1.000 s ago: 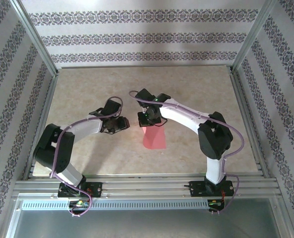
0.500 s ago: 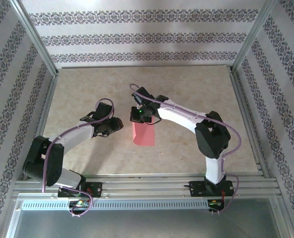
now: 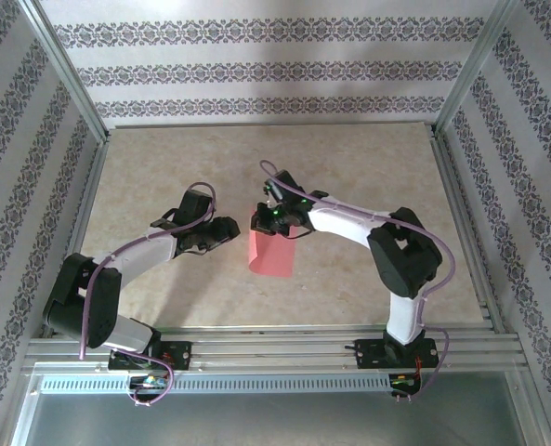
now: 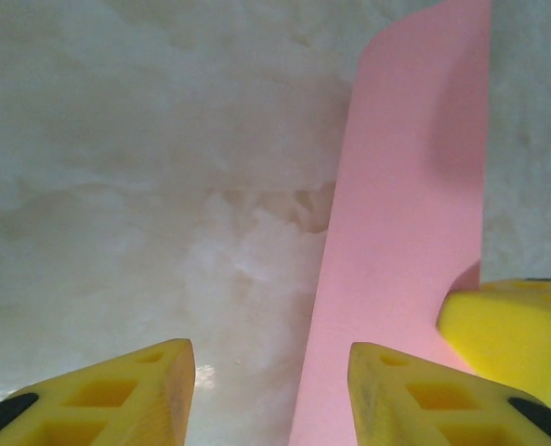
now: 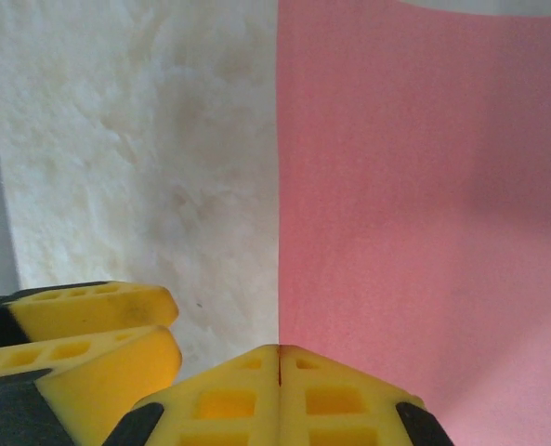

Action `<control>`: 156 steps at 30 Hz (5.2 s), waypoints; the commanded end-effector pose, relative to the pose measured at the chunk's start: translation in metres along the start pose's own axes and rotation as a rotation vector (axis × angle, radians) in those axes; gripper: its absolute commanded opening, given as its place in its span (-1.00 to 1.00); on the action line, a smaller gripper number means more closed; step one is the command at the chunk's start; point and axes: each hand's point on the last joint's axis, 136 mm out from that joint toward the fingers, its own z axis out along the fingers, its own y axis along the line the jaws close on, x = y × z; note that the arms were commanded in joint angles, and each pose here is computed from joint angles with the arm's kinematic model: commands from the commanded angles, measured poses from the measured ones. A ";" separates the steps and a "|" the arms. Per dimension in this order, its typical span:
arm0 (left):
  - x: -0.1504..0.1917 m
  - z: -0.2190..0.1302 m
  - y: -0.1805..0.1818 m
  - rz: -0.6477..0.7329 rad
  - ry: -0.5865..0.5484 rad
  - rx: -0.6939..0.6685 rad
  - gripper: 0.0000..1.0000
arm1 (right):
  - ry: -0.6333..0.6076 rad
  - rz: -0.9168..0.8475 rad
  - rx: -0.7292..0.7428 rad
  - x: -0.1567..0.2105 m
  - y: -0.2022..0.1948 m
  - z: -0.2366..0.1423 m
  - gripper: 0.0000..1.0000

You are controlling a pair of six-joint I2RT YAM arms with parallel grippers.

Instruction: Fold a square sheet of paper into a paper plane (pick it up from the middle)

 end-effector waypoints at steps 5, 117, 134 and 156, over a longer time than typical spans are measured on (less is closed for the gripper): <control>0.002 0.003 -0.026 0.051 0.033 0.106 0.08 | -0.077 -0.046 -0.172 -0.009 0.014 -0.040 -1.00; 0.087 0.119 -0.032 0.300 0.457 -0.238 -0.27 | -0.253 0.196 0.140 -0.001 -0.152 -0.092 -0.09; 0.092 0.122 -0.021 0.317 0.486 -0.269 -0.26 | -0.159 0.143 -0.019 -0.004 -0.114 -0.070 -0.25; 0.101 0.125 -0.005 0.302 0.520 -0.316 -0.26 | -0.031 0.152 -0.067 0.005 -0.109 -0.039 -0.51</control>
